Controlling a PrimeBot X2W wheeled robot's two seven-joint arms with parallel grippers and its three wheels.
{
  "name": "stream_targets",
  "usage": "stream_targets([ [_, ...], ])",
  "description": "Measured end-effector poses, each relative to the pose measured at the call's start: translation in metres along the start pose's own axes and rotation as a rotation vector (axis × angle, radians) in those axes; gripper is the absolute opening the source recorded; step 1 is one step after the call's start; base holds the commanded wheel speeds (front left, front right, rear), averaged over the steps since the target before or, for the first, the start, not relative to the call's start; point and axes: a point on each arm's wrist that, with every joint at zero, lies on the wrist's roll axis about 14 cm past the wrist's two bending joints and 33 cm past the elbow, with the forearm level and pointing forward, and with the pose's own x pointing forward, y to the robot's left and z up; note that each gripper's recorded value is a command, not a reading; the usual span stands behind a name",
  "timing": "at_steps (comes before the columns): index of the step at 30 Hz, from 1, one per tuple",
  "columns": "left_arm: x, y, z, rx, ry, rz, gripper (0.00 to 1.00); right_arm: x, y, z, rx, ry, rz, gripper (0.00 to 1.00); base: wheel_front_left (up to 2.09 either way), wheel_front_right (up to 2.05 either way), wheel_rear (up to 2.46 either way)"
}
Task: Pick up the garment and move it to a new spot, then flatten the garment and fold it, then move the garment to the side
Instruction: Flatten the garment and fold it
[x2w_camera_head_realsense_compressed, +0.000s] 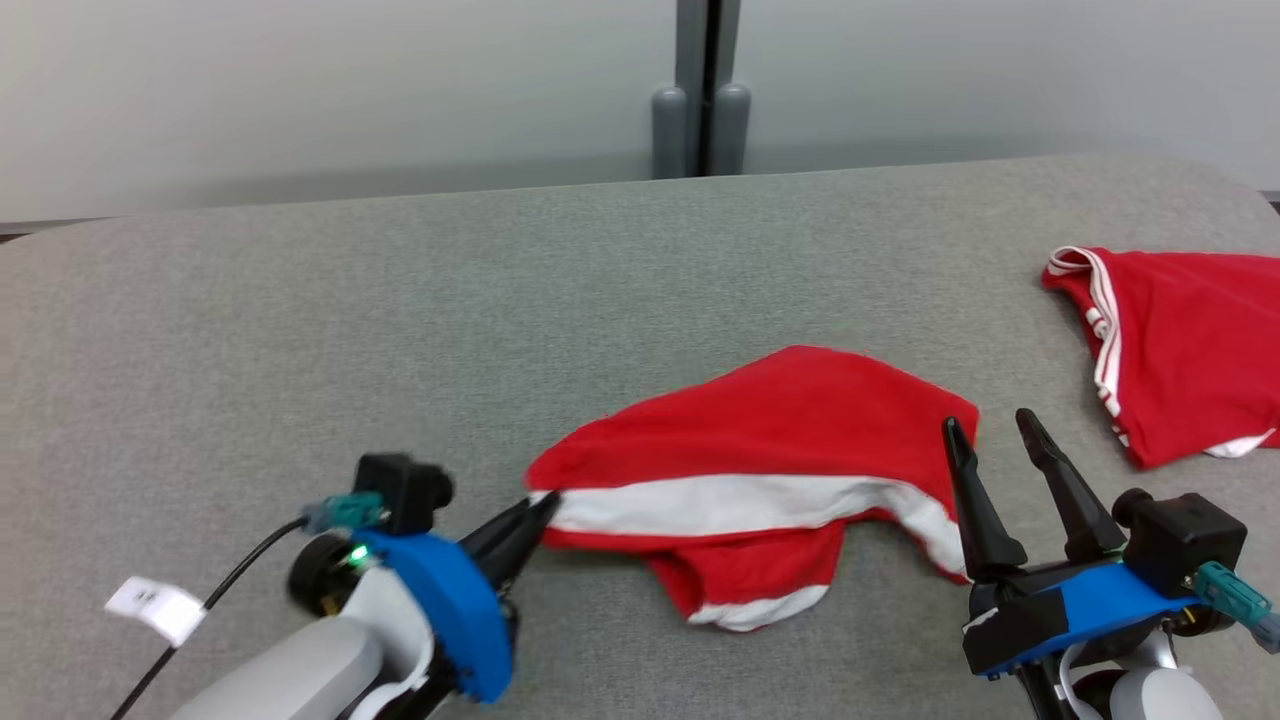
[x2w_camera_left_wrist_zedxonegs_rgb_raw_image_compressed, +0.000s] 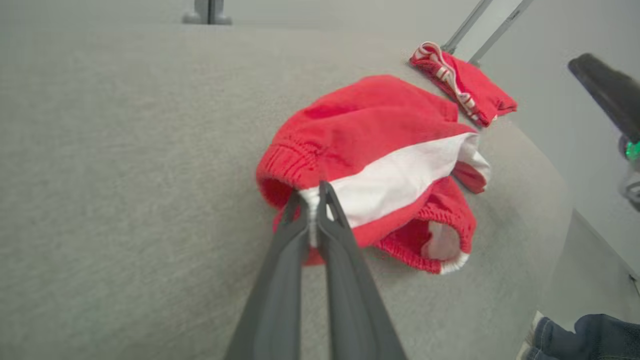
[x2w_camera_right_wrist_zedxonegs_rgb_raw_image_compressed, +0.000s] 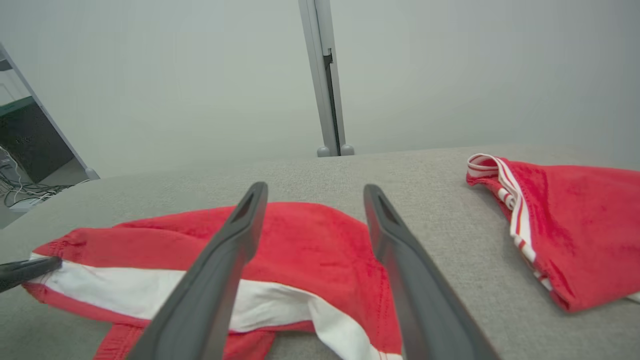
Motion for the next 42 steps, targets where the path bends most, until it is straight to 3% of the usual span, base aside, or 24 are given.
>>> stream_targets([
  [4, -0.029, 0.044, -0.019, 0.036, 0.03, 0.187, 0.0, 0.006, 0.01, 0.0, 0.001, 0.001, 0.03, 1.0, 0.0, 0.0, 0.0],
  [10, -0.045, 0.077, -0.017, 0.065, -0.04, 0.359, 0.0, 0.01, 0.018, -0.002, 0.002, 0.01, 0.055, 1.0, 0.0, 0.0, 0.0],
  [11, -0.045, 0.079, -0.015, 0.069, -0.056, 0.374, 0.28, 0.01, 0.019, -0.002, 0.002, 0.009, 0.057, 1.0, 0.0, 0.0, 0.0],
  [12, -0.044, 0.08, -0.014, 0.067, -0.068, 0.383, 1.0, 0.01, 0.019, -0.001, 0.002, 0.008, 0.058, 1.0, 0.0, 0.0, 0.0],
  [19, -0.047, 0.077, -0.012, 0.009, -0.157, 0.416, 1.0, 0.005, 0.016, 0.007, -0.006, -0.01, 0.047, 1.0, 0.0, 0.0, 0.0],
  [24, -0.059, 0.077, 0.016, -0.048, -0.304, 0.445, 1.0, -0.003, 0.01, 0.011, -0.011, -0.017, 0.028, 1.0, 0.0, 0.0, 0.0],
  [27, -0.076, 0.08, 0.047, -0.029, -0.443, 0.484, 1.0, -0.007, 0.008, 0.015, -0.013, -0.026, 0.022, 1.0, 0.0, 0.0, 0.0],
  [33, -0.112, 0.08, 0.069, 0.042, -0.61, 0.554, 1.0, -0.011, 0.006, 0.018, -0.014, -0.029, 0.015, 1.0, 0.0, 0.0, 0.0],
  [42, -0.142, 0.087, 0.057, 0.075, -0.662, 0.638, 1.0, -0.019, 0.003, 0.011, -0.002, -0.008, 0.003, 1.0, 0.0, 0.0, 0.0],
])
